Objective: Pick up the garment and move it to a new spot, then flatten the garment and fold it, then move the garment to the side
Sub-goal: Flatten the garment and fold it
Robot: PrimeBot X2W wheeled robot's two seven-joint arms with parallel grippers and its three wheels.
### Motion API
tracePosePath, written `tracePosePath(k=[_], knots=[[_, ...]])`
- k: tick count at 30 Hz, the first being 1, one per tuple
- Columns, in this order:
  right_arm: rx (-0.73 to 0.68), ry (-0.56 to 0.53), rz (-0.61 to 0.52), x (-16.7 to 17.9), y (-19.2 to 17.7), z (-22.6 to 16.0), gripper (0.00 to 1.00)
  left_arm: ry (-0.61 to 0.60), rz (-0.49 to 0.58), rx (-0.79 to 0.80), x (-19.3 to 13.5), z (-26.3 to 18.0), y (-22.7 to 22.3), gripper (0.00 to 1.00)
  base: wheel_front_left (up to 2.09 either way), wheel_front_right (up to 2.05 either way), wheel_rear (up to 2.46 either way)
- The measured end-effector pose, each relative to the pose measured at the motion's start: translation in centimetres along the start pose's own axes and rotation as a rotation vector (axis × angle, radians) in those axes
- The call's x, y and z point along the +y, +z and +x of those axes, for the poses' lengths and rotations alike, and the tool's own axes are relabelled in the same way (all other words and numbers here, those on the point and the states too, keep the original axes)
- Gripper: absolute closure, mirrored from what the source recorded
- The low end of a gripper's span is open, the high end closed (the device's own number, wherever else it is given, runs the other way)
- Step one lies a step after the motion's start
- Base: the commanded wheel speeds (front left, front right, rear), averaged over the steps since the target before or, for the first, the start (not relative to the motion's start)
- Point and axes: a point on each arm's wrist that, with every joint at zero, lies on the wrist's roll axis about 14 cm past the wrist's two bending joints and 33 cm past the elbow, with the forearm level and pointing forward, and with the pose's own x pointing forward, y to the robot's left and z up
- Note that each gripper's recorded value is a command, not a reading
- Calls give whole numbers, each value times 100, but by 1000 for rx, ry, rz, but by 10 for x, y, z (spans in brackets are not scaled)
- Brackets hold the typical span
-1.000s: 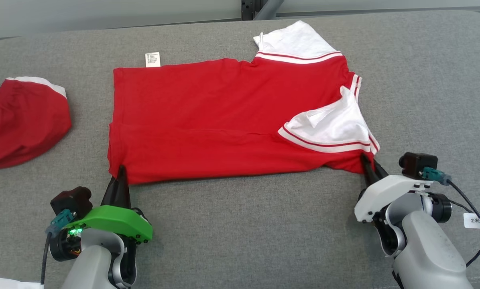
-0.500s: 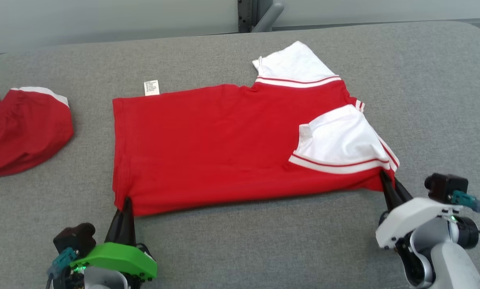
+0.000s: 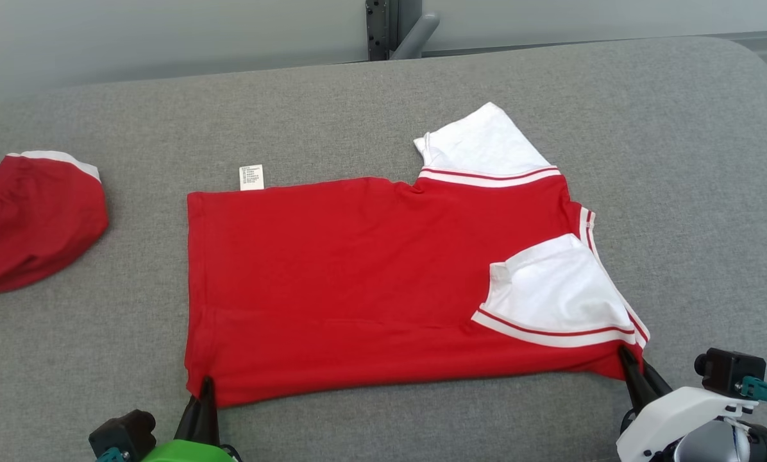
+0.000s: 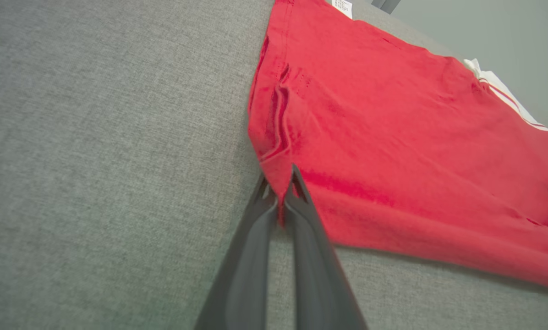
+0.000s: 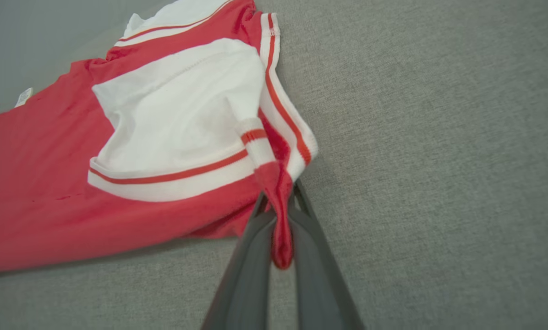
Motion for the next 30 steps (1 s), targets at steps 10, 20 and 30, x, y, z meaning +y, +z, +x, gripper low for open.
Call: tracePosePath(k=[10,20,30], knots=[[-7,-51,-13,-17,0,-8,0,23,14,38,9,-5,-4,0,0,0,0],[-174,-63,-126,-15,63,-5,0,-74,173,-59,-13,25,52,0,0,0,0],[-210,84,-299,37,102,42,0,-148,381,16,-33,112,97,0,0,0,0]])
